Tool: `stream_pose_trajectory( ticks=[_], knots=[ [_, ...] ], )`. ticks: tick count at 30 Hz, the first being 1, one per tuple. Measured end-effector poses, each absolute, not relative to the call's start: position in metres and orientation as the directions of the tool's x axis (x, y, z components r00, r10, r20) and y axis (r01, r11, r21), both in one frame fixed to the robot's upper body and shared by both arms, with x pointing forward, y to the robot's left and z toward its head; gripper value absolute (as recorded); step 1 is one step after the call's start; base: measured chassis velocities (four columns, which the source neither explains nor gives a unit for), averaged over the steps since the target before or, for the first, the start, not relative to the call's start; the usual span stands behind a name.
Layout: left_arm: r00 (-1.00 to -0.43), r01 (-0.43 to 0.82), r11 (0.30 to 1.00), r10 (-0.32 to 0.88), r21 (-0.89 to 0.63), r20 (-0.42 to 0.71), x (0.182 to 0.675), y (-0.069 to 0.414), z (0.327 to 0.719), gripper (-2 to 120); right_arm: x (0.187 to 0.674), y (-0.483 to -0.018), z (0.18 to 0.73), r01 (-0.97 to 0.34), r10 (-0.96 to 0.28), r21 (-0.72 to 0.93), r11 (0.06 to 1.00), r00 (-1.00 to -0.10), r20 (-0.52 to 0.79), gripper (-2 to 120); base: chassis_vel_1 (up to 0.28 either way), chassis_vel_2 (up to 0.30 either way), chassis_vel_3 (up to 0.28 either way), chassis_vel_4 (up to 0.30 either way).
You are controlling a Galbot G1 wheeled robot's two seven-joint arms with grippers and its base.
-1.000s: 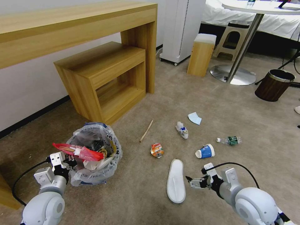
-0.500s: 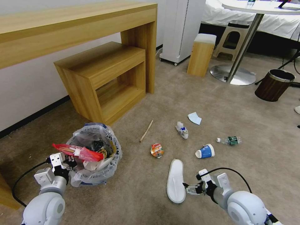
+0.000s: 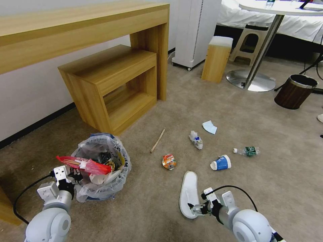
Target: Pick up the trash bin and place the garbage on the floor into it.
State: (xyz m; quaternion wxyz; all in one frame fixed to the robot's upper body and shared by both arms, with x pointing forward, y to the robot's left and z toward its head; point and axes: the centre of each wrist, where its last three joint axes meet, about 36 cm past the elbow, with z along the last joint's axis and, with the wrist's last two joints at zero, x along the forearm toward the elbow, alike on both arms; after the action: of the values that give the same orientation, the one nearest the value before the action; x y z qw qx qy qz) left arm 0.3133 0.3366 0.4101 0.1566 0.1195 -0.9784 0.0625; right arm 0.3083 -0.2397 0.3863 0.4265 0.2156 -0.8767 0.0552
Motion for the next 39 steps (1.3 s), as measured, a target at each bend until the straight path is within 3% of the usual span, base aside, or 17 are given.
stream_pose_trajectory(
  ticks=[17, 39],
  knots=[
    [-0.921, -0.261, 0.961, -0.221, -0.089, 0.322, 0.307, 0.333, 0.410, 0, 0.336, -0.237, 0.348, -0.391, -0.274, 0.062, 0.918, -0.515, 0.812, 100, 0.000, 0.000, 0.000, 0.000],
    [-0.918, -0.273, 0.958, -0.233, -0.084, 0.321, 0.306, 0.337, 0.409, 0, 0.378, -0.238, 0.330, -0.343, -0.224, 0.020, 0.939, -0.566, 0.793, 100, 0.000, 0.000, 0.000, 0.000]
  ],
)
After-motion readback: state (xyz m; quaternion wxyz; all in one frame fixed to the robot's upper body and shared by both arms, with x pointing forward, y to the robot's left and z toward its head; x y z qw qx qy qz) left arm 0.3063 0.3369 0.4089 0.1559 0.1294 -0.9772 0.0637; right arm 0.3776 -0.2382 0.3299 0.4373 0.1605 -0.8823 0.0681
